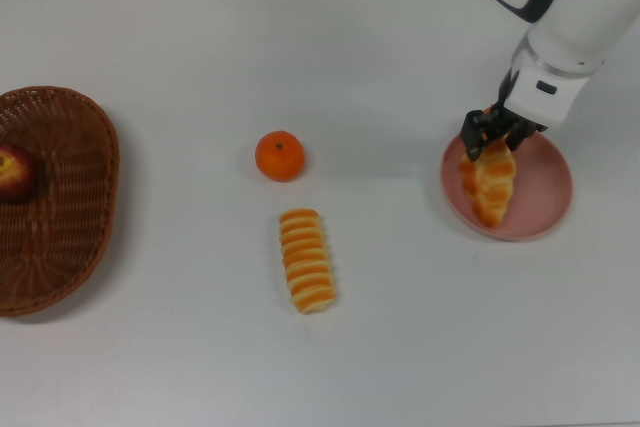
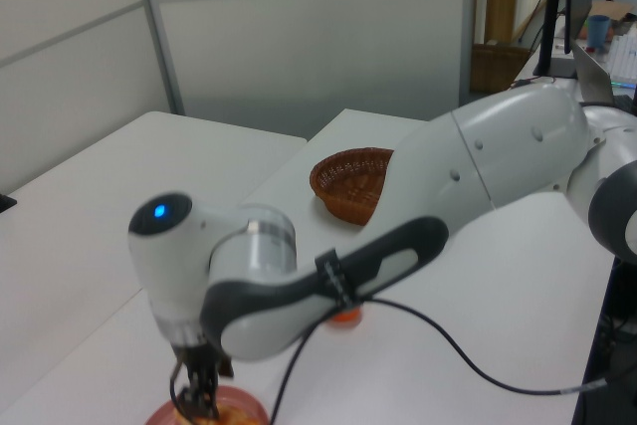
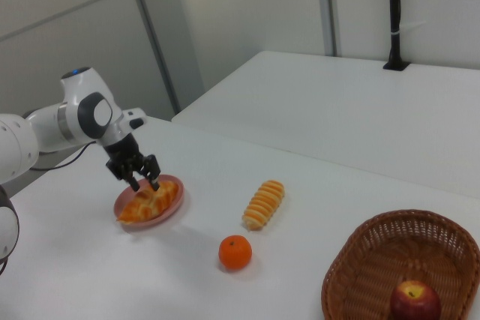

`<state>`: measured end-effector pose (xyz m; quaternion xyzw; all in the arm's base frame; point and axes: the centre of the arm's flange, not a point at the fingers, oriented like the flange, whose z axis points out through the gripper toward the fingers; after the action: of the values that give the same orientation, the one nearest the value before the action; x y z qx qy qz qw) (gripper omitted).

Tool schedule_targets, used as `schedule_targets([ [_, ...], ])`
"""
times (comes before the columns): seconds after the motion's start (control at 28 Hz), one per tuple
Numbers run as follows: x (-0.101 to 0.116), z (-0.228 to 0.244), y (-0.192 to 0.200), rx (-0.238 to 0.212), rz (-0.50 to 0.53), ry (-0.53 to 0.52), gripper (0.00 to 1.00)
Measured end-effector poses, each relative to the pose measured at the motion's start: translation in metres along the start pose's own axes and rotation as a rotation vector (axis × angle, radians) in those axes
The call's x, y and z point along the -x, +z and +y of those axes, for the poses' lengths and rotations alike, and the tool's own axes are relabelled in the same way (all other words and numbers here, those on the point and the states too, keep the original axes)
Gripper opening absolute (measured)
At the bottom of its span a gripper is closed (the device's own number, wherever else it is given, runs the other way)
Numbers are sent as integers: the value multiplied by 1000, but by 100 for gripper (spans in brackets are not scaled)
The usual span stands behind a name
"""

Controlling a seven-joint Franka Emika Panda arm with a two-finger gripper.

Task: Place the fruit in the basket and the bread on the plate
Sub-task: 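Move to the tangerine and grasp it with the gripper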

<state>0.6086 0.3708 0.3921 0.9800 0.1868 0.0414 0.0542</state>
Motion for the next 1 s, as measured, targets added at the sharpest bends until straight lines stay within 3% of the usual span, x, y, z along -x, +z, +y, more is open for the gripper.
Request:
schedule_targets([
  [0.14,-6,39,-21,3,26,61,82],
  [0.29,-2,96,-24,24,-26,133,99],
  [0.43,6,153,-9,55,-96,174,100],
  [0.57,18,195,19,117,-167,169,100],
  [1.0,40,223,104,214,-323,79,100],
])
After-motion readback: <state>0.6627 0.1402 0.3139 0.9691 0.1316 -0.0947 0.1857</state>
